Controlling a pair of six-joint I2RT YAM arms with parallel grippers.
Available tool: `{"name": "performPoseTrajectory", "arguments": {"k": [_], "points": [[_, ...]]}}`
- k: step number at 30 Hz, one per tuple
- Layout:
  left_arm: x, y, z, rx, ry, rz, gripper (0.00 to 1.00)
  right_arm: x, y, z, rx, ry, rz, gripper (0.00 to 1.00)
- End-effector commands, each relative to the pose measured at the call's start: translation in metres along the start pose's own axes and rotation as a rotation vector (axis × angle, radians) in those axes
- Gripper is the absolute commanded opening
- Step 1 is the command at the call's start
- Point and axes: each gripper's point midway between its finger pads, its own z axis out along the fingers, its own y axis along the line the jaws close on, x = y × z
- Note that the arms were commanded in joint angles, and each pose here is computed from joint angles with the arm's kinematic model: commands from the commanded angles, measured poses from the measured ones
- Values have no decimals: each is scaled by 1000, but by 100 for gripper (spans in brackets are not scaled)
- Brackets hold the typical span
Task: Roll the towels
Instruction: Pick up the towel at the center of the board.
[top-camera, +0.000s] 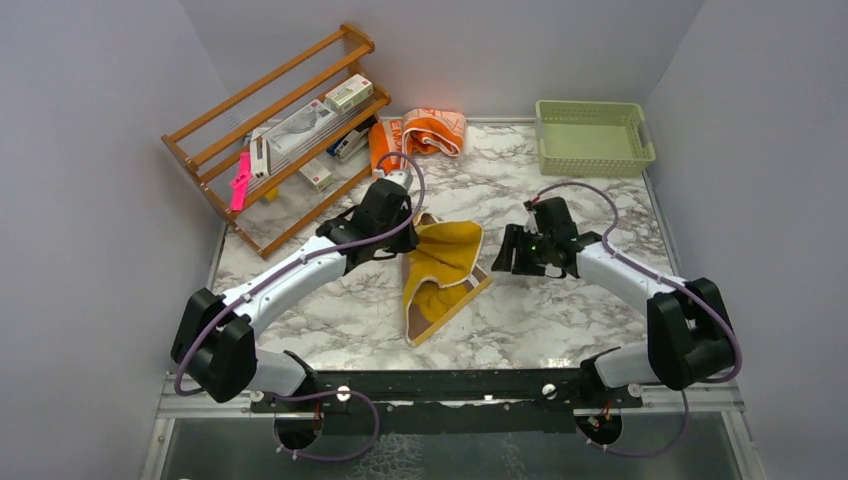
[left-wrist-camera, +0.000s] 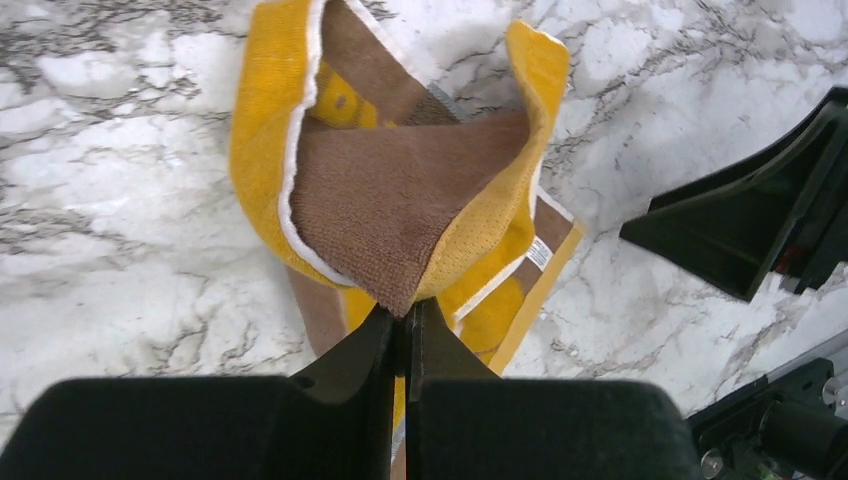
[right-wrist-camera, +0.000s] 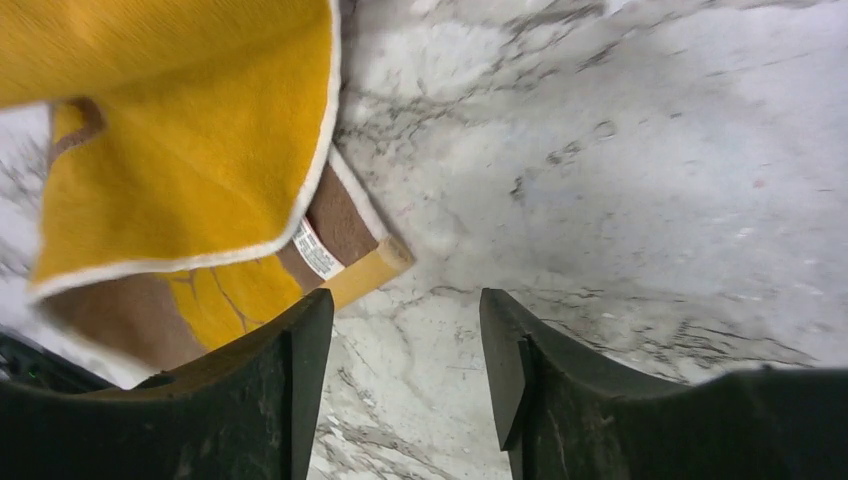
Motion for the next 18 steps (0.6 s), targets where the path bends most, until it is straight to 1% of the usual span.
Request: {"name": "performPoseTrajectory", "arguments": {"k": [1,4,7,9,18], "points": [[10,25,-12,-42,23,-4,0,19,26,16,-18,54,-123,59],[23,35,-10,-59,47,-30,0,44,42,31,-16,120,-172,60],[33,44,-10,-78,61,-48,0,52,43,43,-17,138,-163,60],[36,48,-13,-86,57,-56,0,52,39,48,13,137,-171,60],[24,75,-34,-161,18,-60,0,51,14,66,267,106,-294,60]]}}
